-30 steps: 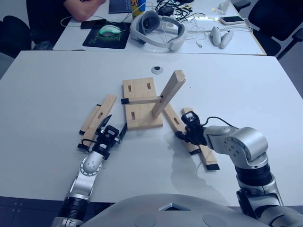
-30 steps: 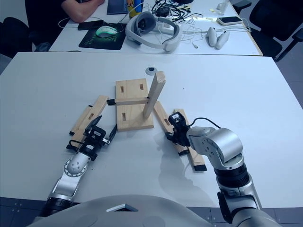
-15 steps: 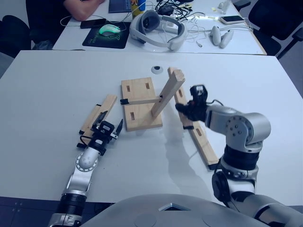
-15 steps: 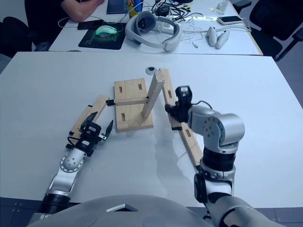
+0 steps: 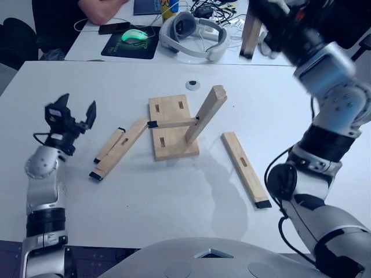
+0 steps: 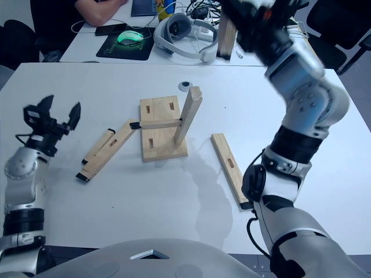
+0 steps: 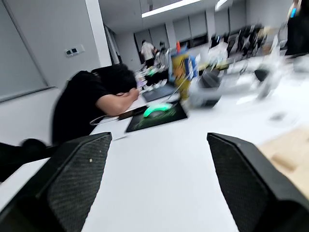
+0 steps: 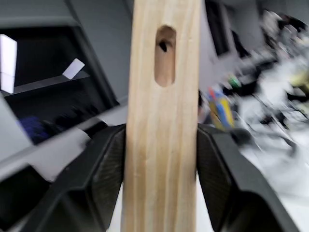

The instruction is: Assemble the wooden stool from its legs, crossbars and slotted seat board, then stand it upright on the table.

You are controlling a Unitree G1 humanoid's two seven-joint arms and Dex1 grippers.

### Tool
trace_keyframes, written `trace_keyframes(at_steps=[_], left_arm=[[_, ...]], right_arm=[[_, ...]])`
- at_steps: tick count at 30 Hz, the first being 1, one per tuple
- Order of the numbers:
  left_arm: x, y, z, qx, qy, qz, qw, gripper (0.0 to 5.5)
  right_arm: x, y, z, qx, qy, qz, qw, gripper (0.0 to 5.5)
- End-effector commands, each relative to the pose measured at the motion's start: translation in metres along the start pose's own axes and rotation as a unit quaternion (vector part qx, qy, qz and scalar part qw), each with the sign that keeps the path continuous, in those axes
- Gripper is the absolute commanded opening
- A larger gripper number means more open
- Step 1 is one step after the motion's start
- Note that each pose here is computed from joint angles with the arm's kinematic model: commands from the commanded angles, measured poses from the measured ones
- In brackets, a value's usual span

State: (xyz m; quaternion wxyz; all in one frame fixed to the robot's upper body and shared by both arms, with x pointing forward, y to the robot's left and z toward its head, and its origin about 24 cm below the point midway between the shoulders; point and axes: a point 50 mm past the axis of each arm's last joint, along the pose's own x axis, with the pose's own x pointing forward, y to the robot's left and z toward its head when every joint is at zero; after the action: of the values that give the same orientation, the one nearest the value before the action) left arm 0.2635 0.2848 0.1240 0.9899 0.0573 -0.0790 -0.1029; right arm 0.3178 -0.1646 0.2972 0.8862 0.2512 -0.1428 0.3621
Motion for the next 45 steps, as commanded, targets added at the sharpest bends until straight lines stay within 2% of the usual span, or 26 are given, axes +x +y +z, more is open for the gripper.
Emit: trace_keyframes(at_steps=[1, 5, 10, 12, 15, 18, 21, 31, 39, 45], left_arm=[[0.011, -0.002, 0.046, -0.081, -0.038, -0.096, 0.991, 3.66], [0.017, -0.003, 0.1, -0.141, -0.064, -0.214, 0.964, 3.66], [0.026, -0.014, 0.154, -0.203, -0.084, -0.359, 0.907, 3.66], [0.032, -0.027, 0.164, -0.22, -0.073, -0.42, 0.877, 3.66], [0.044, -0.049, 0.166, -0.221, -0.048, -0.473, 0.851, 3.66], [0.053, -0.065, 0.168, -0.231, -0.036, -0.511, 0.827, 3.66], [0.055, -0.071, 0.165, -0.238, -0.018, -0.53, 0.814, 3.66], [0.048, -0.063, 0.155, -0.242, 0.039, -0.549, 0.799, 3.66], [0.035, -0.07, 0.167, -0.199, 0.067, -0.589, 0.78, 3.66], [0.035, -0.072, 0.17, -0.196, 0.062, -0.591, 0.78, 3.66]], right_arm=[[0.012, 0.038, 0.005, 0.048, -0.005, 0.14, 0.989, 2.08], [0.006, 0.067, -0.009, 0.095, 0.038, 0.249, 0.963, 2.08], [0.003, 0.08, -0.028, 0.121, 0.073, 0.275, 0.951, 2.08], [0.001, 0.084, -0.041, 0.125, 0.093, 0.279, 0.948, 2.08], [-0.004, 0.086, -0.063, 0.115, 0.129, 0.281, 0.944, 2.08], [-0.014, 0.088, -0.092, 0.065, 0.188, 0.289, 0.936, 2.07], [-0.022, 0.087, -0.102, 0.055, 0.199, 0.303, 0.93, 2.06], [-0.031, 0.075, -0.113, 0.028, 0.232, 0.319, 0.918, 2.06], [-0.038, 0.073, -0.115, -0.006, 0.296, 0.321, 0.9, 2.06], [-0.054, 0.075, -0.122, -0.017, 0.336, 0.333, 0.881, 2.06]])
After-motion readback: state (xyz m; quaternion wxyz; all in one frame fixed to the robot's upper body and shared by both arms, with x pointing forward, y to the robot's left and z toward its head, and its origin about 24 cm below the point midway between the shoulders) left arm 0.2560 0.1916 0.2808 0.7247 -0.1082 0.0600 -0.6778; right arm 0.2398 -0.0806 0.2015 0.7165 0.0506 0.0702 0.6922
